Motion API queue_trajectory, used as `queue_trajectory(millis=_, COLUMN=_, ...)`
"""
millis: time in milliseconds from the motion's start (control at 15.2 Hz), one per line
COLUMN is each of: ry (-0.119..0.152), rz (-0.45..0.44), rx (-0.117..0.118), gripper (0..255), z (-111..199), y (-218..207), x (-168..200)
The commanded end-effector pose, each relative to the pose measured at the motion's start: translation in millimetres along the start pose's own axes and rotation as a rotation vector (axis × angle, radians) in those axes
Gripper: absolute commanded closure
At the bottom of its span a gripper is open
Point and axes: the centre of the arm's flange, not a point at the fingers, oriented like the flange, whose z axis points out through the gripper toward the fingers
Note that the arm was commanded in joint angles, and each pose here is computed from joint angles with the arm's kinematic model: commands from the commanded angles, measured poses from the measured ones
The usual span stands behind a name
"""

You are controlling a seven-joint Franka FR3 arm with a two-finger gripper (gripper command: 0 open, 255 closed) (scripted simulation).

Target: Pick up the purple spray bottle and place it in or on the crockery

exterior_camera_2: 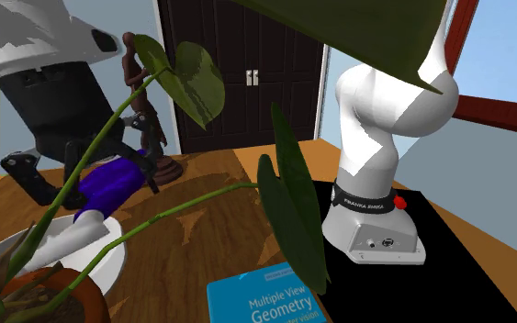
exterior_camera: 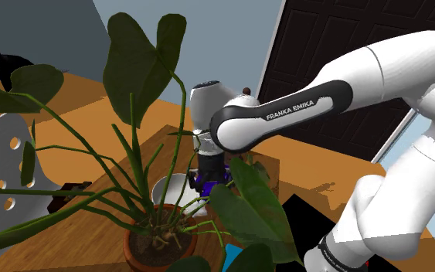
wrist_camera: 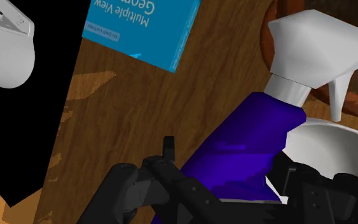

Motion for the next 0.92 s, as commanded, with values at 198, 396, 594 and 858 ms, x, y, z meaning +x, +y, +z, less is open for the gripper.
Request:
queue_trajectory(millis=198, ry=0.0, rz=0.0, rx=0.0, gripper=255, z=-12, y=-58, x=34)
queue_trajectory(millis=396, ry=0.0, rz=0.0, rx=0.0, gripper=255, z=-20, y=-92, x=53)
queue_trajectory(millis=594, ry=0.0, rz=0.0, rx=0.0, gripper=255, z=-13, y=-104, x=60)
queue_trajectory(millis=858, ry=0.0, rz=0.0, rx=0.0, gripper=255, z=8, y=-109, x=62)
